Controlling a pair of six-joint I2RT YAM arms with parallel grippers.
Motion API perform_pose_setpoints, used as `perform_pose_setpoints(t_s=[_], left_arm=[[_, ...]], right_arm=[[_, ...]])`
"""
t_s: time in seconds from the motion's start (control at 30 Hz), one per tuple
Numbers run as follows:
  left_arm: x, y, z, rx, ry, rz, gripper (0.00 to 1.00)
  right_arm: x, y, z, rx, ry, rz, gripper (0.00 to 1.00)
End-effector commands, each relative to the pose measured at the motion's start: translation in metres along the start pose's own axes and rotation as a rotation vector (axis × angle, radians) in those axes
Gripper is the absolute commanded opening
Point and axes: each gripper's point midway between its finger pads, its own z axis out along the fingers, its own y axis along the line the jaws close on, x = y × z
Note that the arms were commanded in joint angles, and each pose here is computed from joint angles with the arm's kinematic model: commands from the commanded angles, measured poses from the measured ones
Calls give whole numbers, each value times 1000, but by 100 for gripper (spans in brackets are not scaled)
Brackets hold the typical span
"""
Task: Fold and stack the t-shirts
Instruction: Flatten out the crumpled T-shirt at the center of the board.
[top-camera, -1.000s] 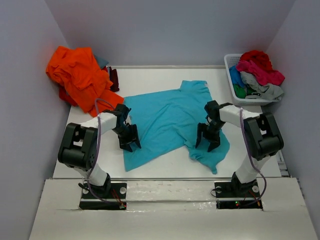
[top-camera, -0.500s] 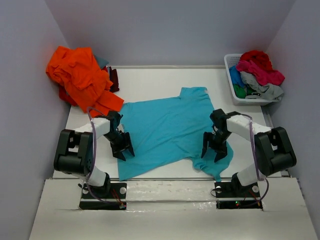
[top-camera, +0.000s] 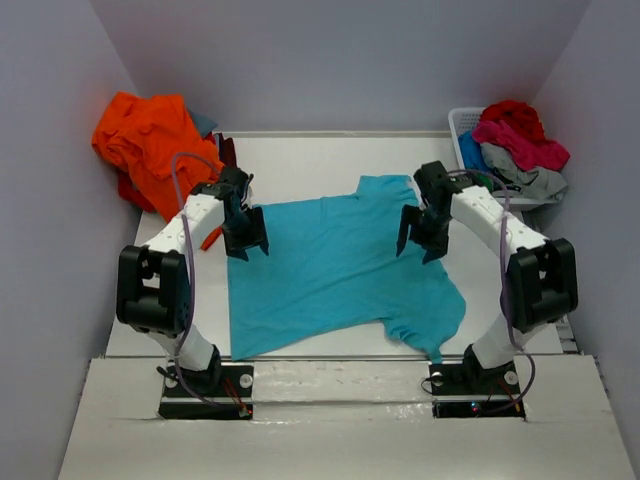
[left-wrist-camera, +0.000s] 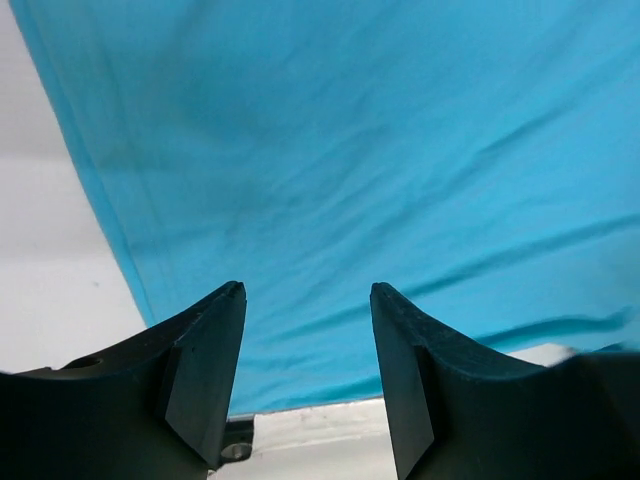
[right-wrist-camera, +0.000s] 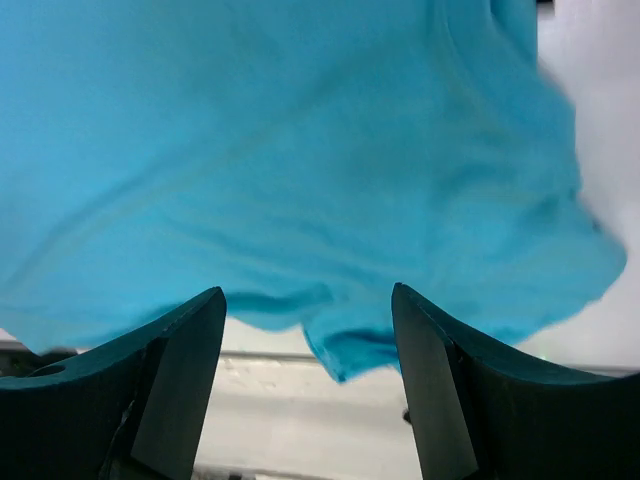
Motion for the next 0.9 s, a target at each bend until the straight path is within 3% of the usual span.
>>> perform_pose_setpoints(t_s=[0.0,0.17,0.27,0.5,0.87], left_arm=[[-55,-18,-9,-9,-116,41,64],[-95,-32,21,0,-144,26,63],[-103,-31,46,-18,-112,23,63],[-143,-36,53,-17,-177,-16,63],[-156,-41,52,-13,-185,-8,63]], right_arm=[[-84,31,-20,-10,-209,-33,73],[-162,65,-13,-143,-241,38,71],[-185,77,-6,-149,-241,34,71],[-185,91,15,-212,-166,31,69],[-165,86,21,-240,-139,8,68]])
